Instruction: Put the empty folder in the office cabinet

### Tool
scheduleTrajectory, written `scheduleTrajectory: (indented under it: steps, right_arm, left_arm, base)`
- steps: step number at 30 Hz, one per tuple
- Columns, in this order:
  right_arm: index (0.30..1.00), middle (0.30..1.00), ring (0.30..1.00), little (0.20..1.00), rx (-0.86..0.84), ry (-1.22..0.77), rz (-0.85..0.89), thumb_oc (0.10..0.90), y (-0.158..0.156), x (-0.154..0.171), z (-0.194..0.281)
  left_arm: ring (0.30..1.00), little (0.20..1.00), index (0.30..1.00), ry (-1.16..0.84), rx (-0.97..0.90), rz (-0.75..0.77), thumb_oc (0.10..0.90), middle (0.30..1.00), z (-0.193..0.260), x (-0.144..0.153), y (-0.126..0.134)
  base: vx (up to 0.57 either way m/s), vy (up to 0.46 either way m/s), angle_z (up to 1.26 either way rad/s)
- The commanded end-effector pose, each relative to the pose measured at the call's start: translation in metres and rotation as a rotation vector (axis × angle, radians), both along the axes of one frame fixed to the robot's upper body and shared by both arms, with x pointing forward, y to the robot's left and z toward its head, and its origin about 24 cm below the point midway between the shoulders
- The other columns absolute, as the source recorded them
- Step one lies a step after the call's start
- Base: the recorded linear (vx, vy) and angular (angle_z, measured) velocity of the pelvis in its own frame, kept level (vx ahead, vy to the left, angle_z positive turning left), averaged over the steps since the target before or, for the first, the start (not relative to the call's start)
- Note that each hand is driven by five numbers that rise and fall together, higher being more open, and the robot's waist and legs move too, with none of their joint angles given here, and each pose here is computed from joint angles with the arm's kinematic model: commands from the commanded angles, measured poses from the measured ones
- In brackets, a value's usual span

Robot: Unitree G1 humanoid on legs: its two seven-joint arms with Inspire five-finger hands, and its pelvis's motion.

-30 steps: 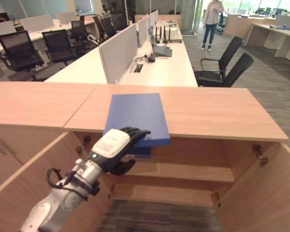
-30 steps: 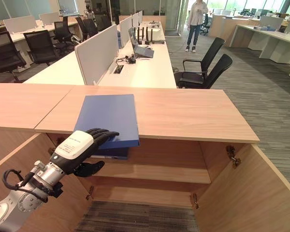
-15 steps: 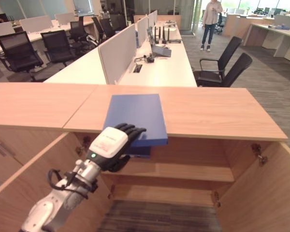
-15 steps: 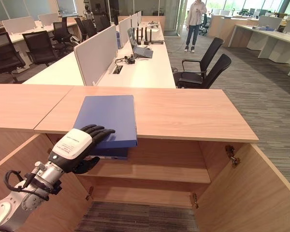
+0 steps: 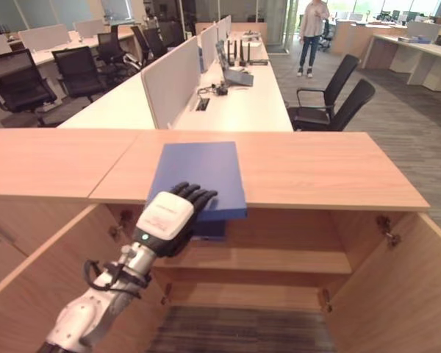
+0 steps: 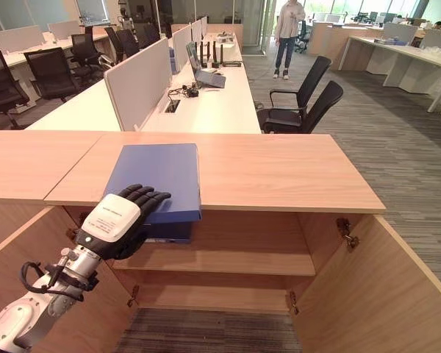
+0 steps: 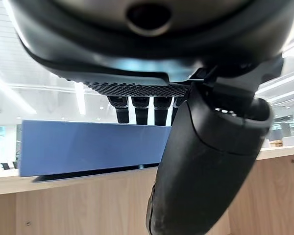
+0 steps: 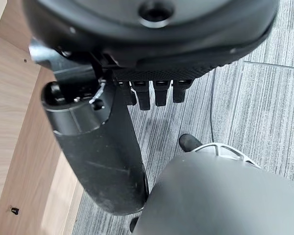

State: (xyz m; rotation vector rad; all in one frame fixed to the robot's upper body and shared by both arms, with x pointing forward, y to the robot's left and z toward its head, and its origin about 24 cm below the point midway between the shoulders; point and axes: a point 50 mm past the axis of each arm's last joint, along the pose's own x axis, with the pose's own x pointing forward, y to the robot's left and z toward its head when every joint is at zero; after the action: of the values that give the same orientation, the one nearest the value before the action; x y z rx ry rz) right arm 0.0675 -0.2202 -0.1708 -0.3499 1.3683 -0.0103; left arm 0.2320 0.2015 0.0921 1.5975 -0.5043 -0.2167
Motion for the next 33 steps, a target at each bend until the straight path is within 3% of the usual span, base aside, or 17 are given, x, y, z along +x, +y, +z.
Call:
scheduleTrajectory:
  steps: [1,10,12,14,15,16,24,33]
  right_arm:
    - [0.900,0.900,0.900,0.900,-0.034,-0.025,0.055,0.800,0.000,0.016,0.003]
    - [0.900,0.900,0.900,0.900,-0.043,-0.019,0.066,0.800,0.000,0.014,0.002]
    - [0.900,0.900,0.900,0.900,-0.045,-0.020,0.071,0.800,0.001,0.014,0.002]
    - [0.900,0.900,0.900,0.900,-0.047,-0.020,0.074,0.800,0.001,0.014,0.002]
    - [0.900,0.900,0.900,0.900,-0.049,-0.021,0.074,0.800,0.001,0.015,0.002]
    - [0.900,0.900,0.900,0.900,-0.050,-0.023,0.075,0.800,0.000,0.015,0.002]
    - [0.900,0.900,0.900,0.900,-0.065,-0.027,0.075,0.800,0.000,0.016,0.003]
    - [0.900,0.900,0.900,0.900,-0.067,-0.020,0.070,0.800,0.000,0.012,0.002]
  left_arm:
    - [0.900,0.900,0.900,-0.257,0.024,-0.029,0.800,0.900,0.044,0.025,-0.008]
    - [0.900,0.900,0.900,-0.214,0.085,0.040,0.800,0.900,0.022,0.034,0.000]
    - [0.841,0.841,0.841,-0.199,0.098,0.076,0.761,0.841,0.015,0.037,0.004]
    - [0.594,0.594,0.594,-0.185,0.117,0.107,0.596,0.594,0.007,0.041,0.007]
    - [0.512,0.512,0.512,-0.183,0.127,0.113,0.541,0.512,0.004,0.043,0.008]
    - [0.300,0.300,0.300,-0.182,0.137,0.119,0.400,0.300,0.002,0.045,0.008]
    - [0.300,0.300,0.300,-0.123,0.234,0.208,0.400,0.300,-0.023,0.055,0.022]
    - [0.300,0.300,0.300,-0.107,0.216,0.293,0.400,0.300,-0.031,0.052,0.036]
  base:
    - [0.01,0.002,-0.04]
    - [0.01,0.002,-0.04]
    - [0.00,0.000,0.00]
    - [0.00,0.000,0.00]
    - [0.00,0.000,0.00]
    - [0.00,0.000,0.00]
    - [0.00,0.000,0.00]
    - [0.00,0.003,0.00]
